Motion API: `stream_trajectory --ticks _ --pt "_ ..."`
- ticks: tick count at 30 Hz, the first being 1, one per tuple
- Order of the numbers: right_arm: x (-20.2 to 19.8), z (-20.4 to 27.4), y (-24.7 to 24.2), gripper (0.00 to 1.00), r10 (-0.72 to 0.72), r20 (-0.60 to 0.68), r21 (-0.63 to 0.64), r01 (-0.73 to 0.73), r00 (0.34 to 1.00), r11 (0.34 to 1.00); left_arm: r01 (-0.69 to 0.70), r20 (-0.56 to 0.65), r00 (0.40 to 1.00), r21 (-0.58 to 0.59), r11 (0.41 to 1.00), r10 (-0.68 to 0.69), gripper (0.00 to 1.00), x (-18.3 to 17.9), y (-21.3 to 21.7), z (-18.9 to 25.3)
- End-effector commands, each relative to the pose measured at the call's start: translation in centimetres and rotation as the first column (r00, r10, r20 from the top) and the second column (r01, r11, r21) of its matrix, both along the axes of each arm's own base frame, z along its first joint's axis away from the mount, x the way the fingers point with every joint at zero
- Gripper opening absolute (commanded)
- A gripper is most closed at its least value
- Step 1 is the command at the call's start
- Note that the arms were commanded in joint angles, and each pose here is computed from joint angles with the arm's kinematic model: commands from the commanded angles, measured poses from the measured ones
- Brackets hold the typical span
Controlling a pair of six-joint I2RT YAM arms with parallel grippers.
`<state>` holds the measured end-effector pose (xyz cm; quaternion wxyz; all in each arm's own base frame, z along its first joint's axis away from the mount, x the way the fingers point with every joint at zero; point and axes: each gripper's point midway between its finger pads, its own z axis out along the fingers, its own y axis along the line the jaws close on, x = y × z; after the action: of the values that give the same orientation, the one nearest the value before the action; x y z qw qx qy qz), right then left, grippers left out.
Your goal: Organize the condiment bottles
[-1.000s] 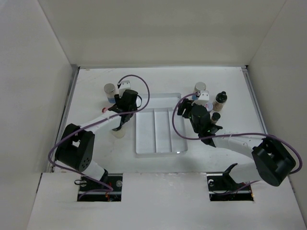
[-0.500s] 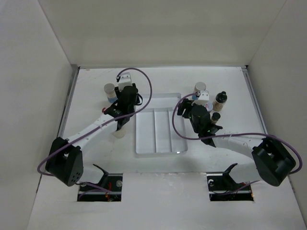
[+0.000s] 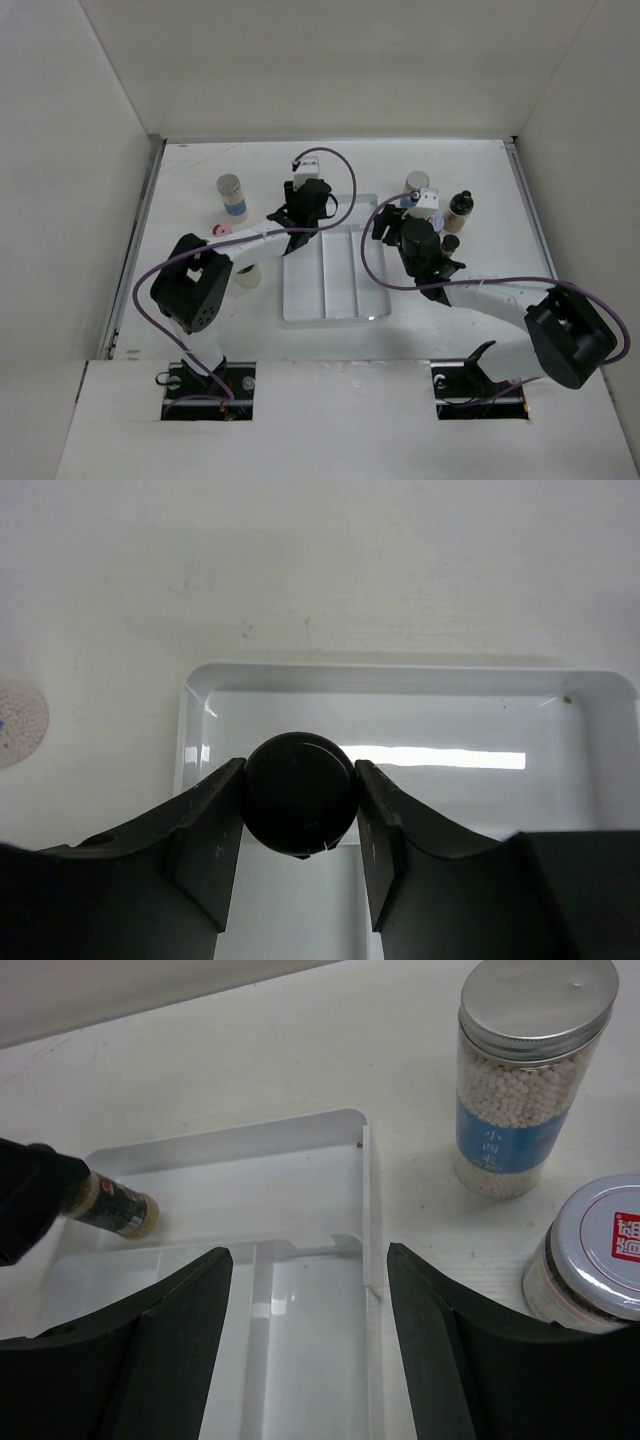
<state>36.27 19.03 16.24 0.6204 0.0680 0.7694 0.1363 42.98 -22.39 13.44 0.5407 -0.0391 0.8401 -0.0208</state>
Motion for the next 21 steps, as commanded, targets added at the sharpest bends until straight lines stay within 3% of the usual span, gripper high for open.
stream_trajectory --ticks 1,7,12,21 --pt "0.4 2.1 -0.4 0.70 -0.014 0.061 0.056 0.011 0.998 0.998 -0.005 0.103 0.995 -0.066 0.998 0.012 0.29 1.5 -1.0 3.8" --pt "0.4 2.1 -0.4 0.71 -0.014 0.059 0.057 0.011 0.998 0.998 -0.041 0.102 0.994 -0.051 0.998 0.046 0.30 1.4 0.3 2.0" --pt "0.4 2.2 -0.4 0.72 -0.014 0.062 0.059 0.011 0.998 0.998 -0.063 0.076 0.995 -0.028 0.998 0.065 0.39 1.5 1.6 0.2" --pt "0.5 2.0 -0.5 0.73 -0.017 0.058 0.056 0.014 0.998 0.998 -0.096 0.079 0.992 -0.021 0.995 0.097 0.37 1.7 3.0 0.3"
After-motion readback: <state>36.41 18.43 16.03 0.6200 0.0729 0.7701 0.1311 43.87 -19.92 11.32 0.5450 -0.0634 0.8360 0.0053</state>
